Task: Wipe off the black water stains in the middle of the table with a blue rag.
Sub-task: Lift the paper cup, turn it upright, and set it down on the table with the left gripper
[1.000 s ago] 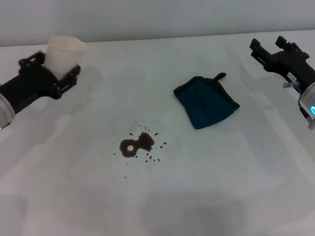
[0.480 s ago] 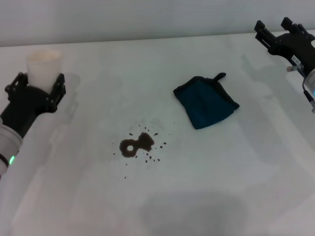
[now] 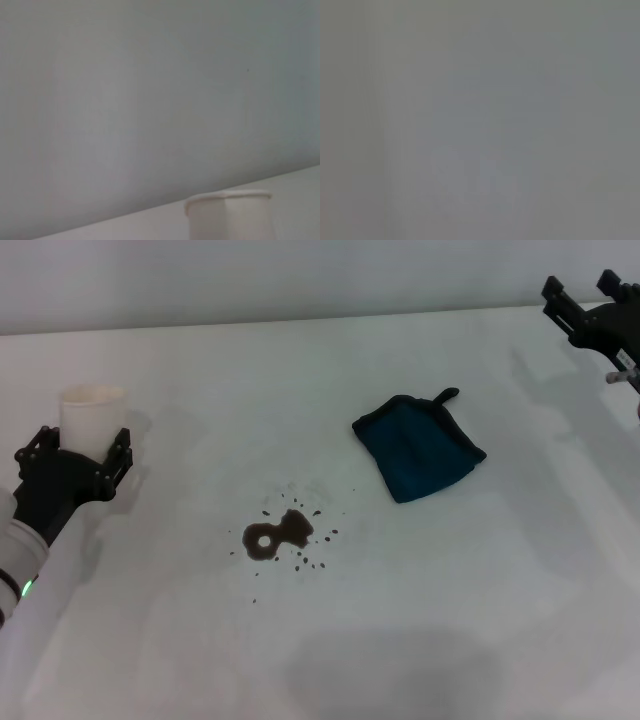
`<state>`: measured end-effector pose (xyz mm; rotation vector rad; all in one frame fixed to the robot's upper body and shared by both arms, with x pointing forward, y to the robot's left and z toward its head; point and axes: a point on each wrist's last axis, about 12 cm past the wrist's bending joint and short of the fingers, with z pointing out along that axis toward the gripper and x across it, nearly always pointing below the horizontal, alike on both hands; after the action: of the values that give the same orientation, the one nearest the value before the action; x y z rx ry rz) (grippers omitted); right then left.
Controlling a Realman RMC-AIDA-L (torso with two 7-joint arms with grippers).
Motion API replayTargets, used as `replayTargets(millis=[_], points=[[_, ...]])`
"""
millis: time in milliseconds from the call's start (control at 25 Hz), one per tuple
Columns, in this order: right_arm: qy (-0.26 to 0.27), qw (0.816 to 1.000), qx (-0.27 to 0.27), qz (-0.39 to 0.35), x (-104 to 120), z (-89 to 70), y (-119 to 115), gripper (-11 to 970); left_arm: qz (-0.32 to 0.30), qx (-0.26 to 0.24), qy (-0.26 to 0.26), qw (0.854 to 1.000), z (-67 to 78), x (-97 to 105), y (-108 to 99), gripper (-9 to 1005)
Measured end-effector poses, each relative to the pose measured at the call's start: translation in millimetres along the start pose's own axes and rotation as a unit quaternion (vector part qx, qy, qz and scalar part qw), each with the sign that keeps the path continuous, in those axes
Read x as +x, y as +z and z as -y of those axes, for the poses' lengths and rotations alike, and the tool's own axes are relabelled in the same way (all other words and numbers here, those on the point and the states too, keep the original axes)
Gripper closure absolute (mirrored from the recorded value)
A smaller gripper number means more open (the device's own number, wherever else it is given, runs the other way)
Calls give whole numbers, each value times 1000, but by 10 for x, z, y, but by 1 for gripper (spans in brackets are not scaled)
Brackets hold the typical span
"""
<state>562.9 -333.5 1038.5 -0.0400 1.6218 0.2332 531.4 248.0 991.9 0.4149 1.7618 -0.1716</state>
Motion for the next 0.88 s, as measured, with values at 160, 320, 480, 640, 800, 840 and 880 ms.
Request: replayTargets(millis=[160, 320, 480, 640, 800, 840, 880], points=[[2, 1000, 9, -2, 22, 41, -51, 134, -13, -1, -1, 1000, 6, 31, -1, 366], [5, 1000, 18, -4, 41, 75, -90, 134, -25, 0, -1, 1000, 12, 53, 7, 368], [5, 1000, 22, -7, 56, 92, -110, 134, -28, 1, 0, 1000, 23, 67, -1, 370], [5, 1000, 23, -8, 61, 99, -120, 134, -32, 5, 21, 999, 94, 113, -48, 370], [4, 1000, 24, -9, 62, 105, -124, 133, -34, 11, 49, 998, 186, 157, -104, 368], [4, 1000, 24, -9, 62, 108, -126, 133, -34, 11, 51, 998, 195, 165, -115, 367], [4, 1000, 24, -9, 62, 110, -127, 133, -34, 11, 54, 998, 211, 176, -132, 367]])
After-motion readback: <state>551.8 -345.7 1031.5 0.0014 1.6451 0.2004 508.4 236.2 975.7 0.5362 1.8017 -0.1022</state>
